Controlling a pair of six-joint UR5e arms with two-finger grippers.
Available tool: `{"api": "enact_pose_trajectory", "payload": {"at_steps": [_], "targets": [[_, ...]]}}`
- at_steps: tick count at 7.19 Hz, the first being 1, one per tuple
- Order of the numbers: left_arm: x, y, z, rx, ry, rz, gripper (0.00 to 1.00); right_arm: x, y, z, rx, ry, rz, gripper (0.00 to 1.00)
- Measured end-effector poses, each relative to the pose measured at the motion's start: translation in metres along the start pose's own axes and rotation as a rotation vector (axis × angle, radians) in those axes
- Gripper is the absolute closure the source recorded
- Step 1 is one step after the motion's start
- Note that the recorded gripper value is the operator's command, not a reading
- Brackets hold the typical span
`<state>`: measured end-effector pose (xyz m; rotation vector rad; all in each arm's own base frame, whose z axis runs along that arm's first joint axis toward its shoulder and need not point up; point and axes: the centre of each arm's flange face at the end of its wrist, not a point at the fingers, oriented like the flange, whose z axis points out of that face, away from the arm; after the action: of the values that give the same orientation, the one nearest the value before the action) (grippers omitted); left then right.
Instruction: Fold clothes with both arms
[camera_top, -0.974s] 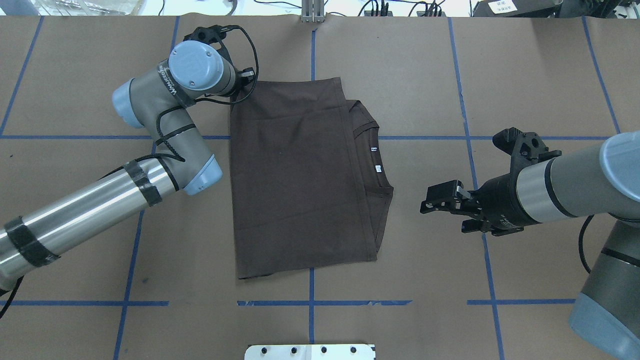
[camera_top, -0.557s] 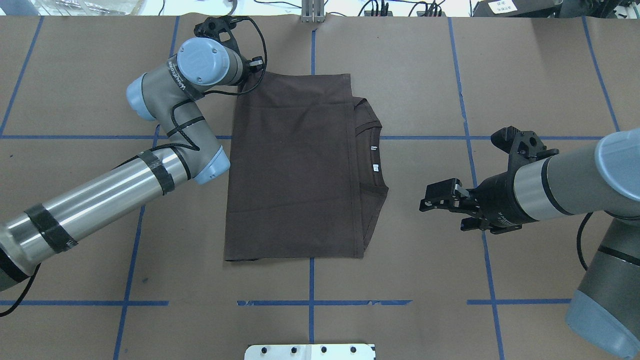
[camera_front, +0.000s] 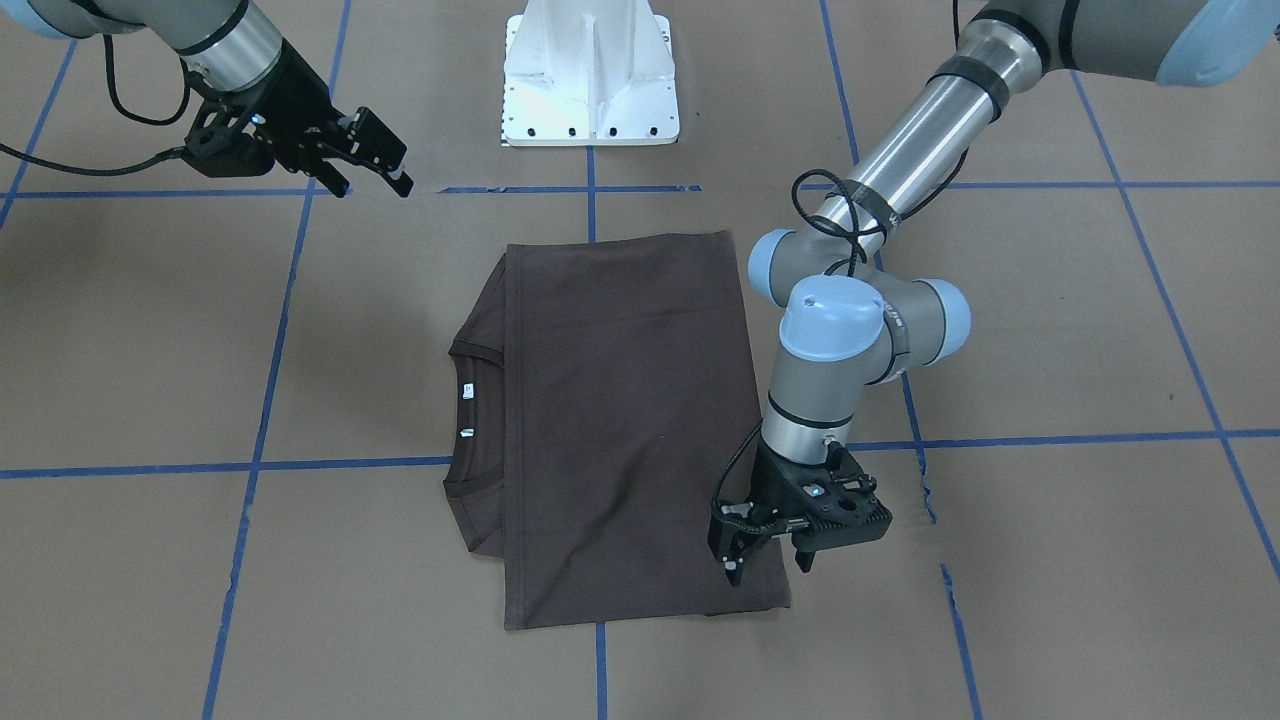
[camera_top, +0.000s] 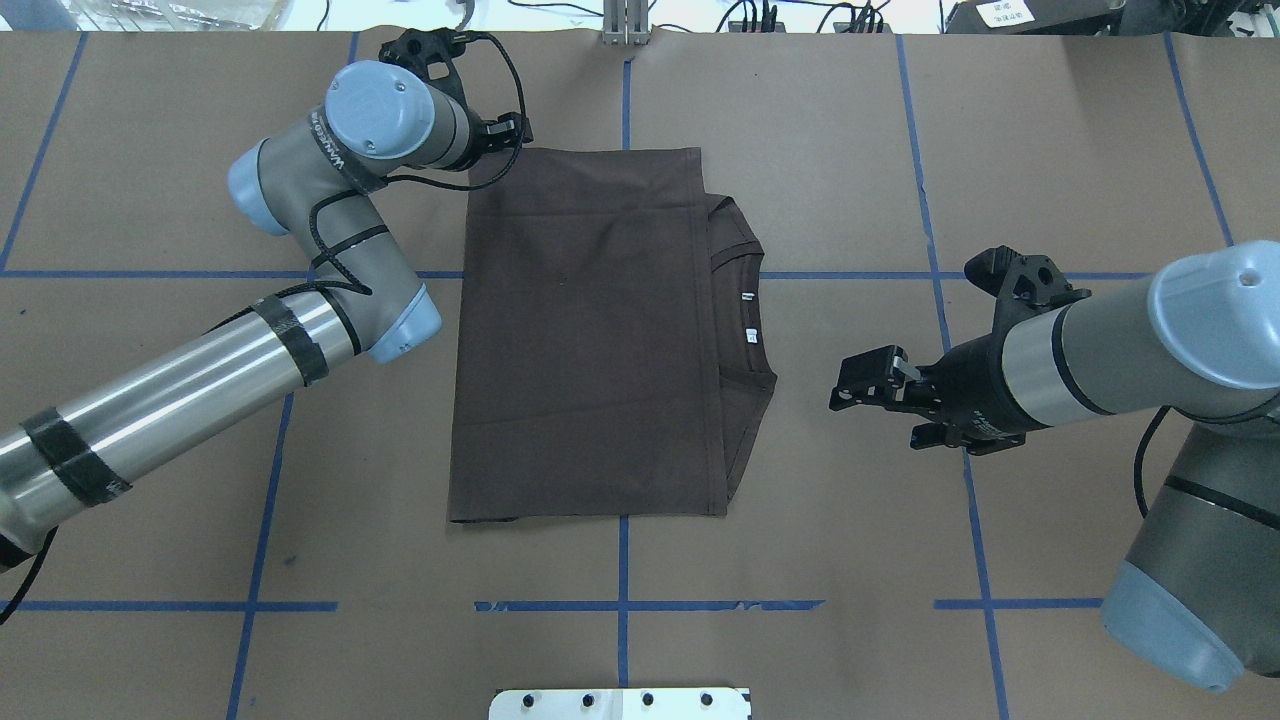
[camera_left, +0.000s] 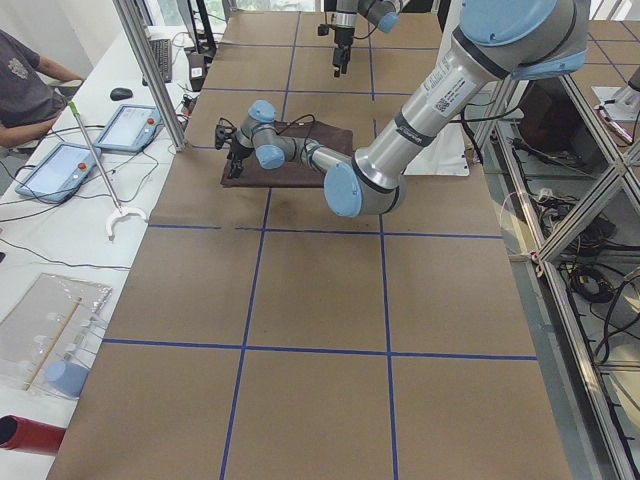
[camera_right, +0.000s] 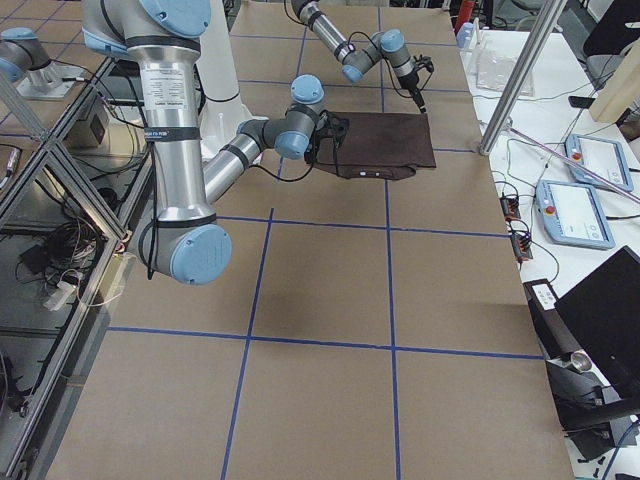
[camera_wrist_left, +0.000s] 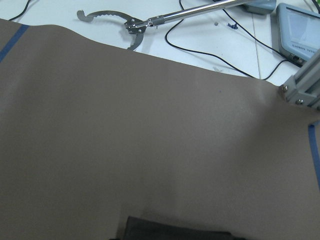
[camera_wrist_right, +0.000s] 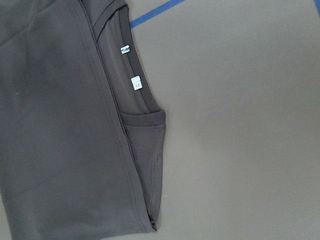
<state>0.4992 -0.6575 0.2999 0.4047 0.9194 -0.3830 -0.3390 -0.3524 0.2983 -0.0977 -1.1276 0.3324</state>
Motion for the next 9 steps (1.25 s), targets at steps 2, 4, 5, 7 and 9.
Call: {"api": "enact_pose_trajectory", "payload": {"at_steps": [2,4,5,7,9], "targets": [[-0.028,0.033,-0.057,-0.097,-0.019,-0.02,0.0,-0.001,-0.006,0.009,0.003,0.01,0.004,0.0],[-0.058,0.102,-0.13,-0.197,0.018,-0.149,0.01,-0.004,-0.01,0.016,0.004,0.015,0.007,0.0],[-0.059,0.151,-0.149,-0.25,0.02,-0.254,0.04,-0.004,-0.012,0.018,0.007,0.018,0.01,0.0],[-0.046,0.24,-0.152,-0.288,-0.02,-0.447,0.06,-0.002,-0.015,0.021,0.018,0.025,0.014,0.0],[-0.051,0.293,-0.145,-0.294,-0.069,-0.51,0.09,-0.001,-0.016,0.022,0.021,0.027,0.015,0.0]]}}
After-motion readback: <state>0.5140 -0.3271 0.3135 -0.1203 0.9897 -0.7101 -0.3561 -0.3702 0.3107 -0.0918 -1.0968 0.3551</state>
